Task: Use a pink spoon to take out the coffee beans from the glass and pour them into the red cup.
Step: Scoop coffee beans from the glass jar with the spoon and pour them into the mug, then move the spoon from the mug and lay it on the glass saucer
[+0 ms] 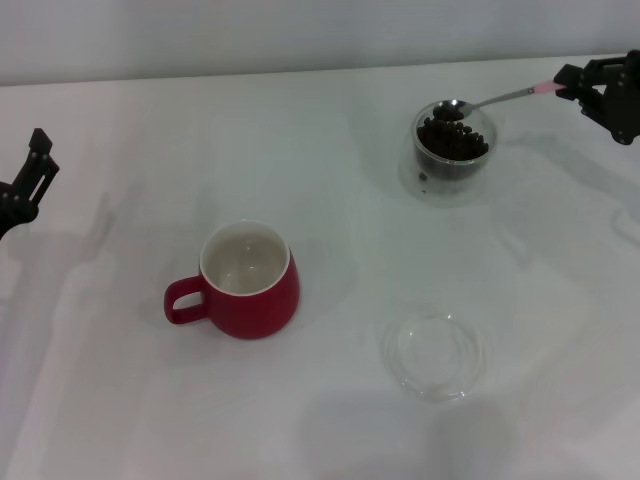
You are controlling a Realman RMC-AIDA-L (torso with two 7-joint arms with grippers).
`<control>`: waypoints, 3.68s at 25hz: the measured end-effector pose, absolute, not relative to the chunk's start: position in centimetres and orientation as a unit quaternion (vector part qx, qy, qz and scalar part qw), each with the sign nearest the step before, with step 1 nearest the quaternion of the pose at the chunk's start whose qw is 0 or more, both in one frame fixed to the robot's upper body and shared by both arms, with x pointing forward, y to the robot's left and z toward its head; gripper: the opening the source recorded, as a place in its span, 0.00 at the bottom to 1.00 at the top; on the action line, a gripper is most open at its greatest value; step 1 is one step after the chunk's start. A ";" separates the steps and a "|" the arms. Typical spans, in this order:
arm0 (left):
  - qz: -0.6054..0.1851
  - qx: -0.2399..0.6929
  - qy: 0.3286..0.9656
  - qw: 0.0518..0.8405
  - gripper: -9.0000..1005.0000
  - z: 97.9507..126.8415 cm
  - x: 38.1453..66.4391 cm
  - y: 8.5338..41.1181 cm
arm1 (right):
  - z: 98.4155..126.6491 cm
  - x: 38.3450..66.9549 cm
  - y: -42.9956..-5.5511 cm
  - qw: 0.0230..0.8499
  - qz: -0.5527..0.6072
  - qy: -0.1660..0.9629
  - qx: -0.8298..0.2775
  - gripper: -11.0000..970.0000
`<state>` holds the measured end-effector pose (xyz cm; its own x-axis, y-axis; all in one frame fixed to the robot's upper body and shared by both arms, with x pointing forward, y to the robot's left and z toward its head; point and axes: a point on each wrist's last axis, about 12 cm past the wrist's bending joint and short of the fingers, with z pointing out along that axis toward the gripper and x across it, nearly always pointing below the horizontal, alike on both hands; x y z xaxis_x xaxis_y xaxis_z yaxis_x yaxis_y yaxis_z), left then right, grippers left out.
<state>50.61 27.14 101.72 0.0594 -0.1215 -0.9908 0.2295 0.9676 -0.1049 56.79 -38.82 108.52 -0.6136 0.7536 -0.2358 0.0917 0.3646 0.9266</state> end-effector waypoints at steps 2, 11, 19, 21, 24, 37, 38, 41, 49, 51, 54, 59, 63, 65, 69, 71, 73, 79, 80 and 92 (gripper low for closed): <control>-0.121 0.040 0.675 0.727 0.89 101.7 50.6 27.1 | 108.9 56.9 -38.8 0.333 0.497 0.752 0.276 0.18; -0.118 0.039 0.676 0.726 0.89 101.7 50.6 27.3 | 110.1 57.6 -36.9 0.286 0.539 0.755 0.240 0.18; -0.117 0.037 0.677 0.725 0.89 101.6 50.4 27.4 | 110.0 57.7 -33.6 0.235 0.567 0.765 0.194 0.18; -0.117 0.037 0.678 0.725 0.89 101.5 50.3 27.4 | 110.0 58.0 -32.2 0.224 0.572 0.768 0.181 0.18; -0.117 0.036 0.678 0.725 0.89 101.5 50.3 27.4 | 109.8 58.3 -30.1 0.209 0.580 0.770 0.162 0.18; -0.113 0.029 0.680 0.724 0.89 101.4 50.0 27.7 | 108.7 58.2 -24.3 0.199 0.564 0.798 0.073 0.18; -0.112 0.029 0.680 0.724 0.89 101.4 50.0 27.7 | 108.7 58.2 -24.2 0.205 0.562 0.799 0.065 0.18; -0.112 0.029 0.680 0.724 0.89 101.4 50.0 27.7 | 108.6 58.1 -24.0 0.231 0.553 0.800 0.031 0.18; -0.112 0.030 0.679 0.725 0.89 101.4 50.1 27.7 | 109.1 57.7 -23.8 0.321 0.543 0.772 -0.075 0.19; -0.112 0.030 0.679 0.725 0.89 101.4 50.1 27.7 | 109.4 57.6 -23.8 0.345 0.541 0.760 -0.105 0.19; -0.112 0.030 0.679 0.725 0.89 101.4 50.2 27.7 | 109.5 57.6 -23.7 0.361 0.528 0.756 -0.138 0.19; -0.112 0.030 0.679 0.725 0.89 101.4 50.1 27.7 | 109.2 57.4 -23.7 0.383 0.506 0.753 -0.174 0.19; -0.113 0.028 0.679 0.725 0.89 101.4 50.1 27.7 | 109.6 57.2 -24.2 0.393 0.509 0.745 -0.177 0.19; -0.113 0.028 0.679 0.725 0.89 101.4 50.1 27.7 | 110.3 56.9 -25.2 0.398 0.524 0.731 -0.182 0.19; -0.114 0.028 0.679 0.725 0.89 101.5 50.1 27.7 | 112.0 55.8 -27.9 0.377 0.551 0.715 -0.206 0.19; -0.114 0.028 0.678 0.725 0.89 101.5 50.2 27.7 | 112.4 55.0 -29.8 0.368 0.563 0.715 -0.192 0.19; -0.114 0.028 0.678 0.725 0.89 101.5 50.2 27.7 | 112.5 54.2 -31.6 0.367 0.568 0.716 -0.174 0.19; -0.113 0.027 0.679 0.725 0.89 101.4 50.1 27.8 | 112.2 51.9 -36.3 0.340 0.537 0.753 -0.167 0.19; -0.113 0.027 0.679 0.725 0.89 101.4 50.1 27.8 | 112.0 51.6 -36.7 0.329 0.529 0.763 -0.172 0.19; -0.115 0.029 0.677 0.726 0.89 101.6 50.3 27.6 | 109.5 52.4 -36.1 0.290 0.456 0.823 -0.176 0.19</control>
<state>50.31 27.64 101.55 0.0563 -0.1276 -0.9902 0.2065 0.9718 -0.1135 52.44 -36.14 109.46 -0.7700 -0.0257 -0.6375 -0.5541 0.5223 0.6482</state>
